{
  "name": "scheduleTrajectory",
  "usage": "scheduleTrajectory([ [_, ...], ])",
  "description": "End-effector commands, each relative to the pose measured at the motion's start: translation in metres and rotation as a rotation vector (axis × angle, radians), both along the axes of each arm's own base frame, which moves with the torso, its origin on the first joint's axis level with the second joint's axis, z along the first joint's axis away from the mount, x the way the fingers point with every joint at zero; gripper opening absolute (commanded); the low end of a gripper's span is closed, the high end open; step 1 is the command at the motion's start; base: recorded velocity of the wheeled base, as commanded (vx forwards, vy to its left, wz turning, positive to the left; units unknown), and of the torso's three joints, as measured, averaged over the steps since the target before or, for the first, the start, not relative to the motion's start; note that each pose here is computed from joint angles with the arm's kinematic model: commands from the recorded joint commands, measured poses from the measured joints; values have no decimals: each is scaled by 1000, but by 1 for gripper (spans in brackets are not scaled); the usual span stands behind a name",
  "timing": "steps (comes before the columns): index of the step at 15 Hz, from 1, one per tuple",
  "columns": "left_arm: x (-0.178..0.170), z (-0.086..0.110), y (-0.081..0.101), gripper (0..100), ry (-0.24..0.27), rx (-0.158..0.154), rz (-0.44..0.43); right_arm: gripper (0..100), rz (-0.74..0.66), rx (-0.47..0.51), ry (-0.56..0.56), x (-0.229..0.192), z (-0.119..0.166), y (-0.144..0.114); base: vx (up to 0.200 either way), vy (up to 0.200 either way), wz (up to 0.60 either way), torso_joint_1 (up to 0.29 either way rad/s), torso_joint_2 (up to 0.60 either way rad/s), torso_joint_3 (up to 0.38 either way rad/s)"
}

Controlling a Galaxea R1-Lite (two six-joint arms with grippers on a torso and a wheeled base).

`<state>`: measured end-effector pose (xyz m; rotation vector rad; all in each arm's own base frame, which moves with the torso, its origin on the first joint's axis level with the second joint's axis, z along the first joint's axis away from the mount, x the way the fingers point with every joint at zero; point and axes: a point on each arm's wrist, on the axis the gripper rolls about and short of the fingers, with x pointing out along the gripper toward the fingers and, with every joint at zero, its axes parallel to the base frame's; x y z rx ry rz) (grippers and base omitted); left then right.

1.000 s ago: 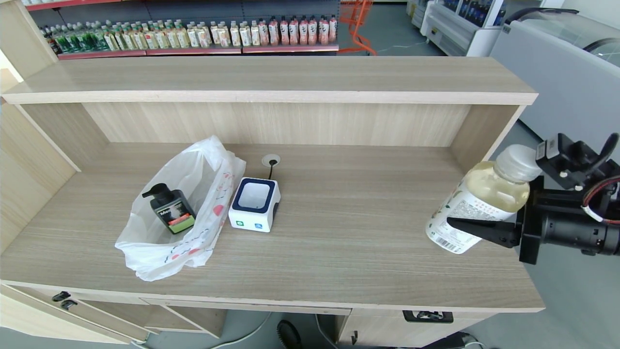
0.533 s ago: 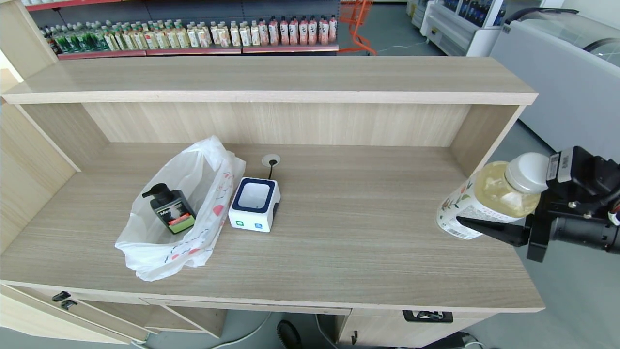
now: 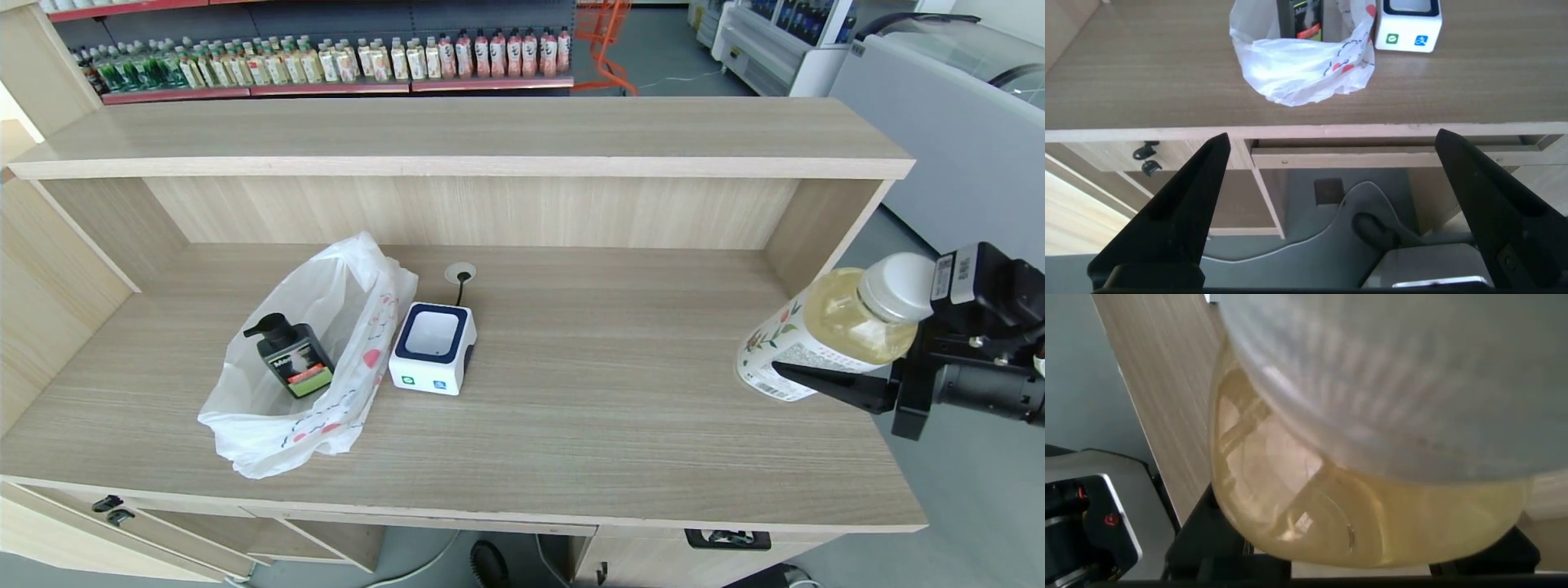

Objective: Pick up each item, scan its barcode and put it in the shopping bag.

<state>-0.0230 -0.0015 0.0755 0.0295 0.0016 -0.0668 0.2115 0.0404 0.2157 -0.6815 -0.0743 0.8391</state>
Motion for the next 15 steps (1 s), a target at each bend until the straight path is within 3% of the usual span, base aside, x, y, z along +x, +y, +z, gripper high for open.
scheduleTrajectory([
  [1, 0, 0, 0, 100, 0, 1, -1, 0, -1, 9, 2, 0, 2, 0, 0, 200, 0, 2, 2, 7],
  [14, 0, 0, 0, 100, 2, 1, -1, 0, 10, 29, -2, 7, 9, 2, 0, 200, 0, 3, 3, 2],
  [15, 0, 0, 0, 100, 0, 1, -1, 0, 10, 29, -2, 7, 9, 2, 0, 0, 0, 0, 0, 0],
])
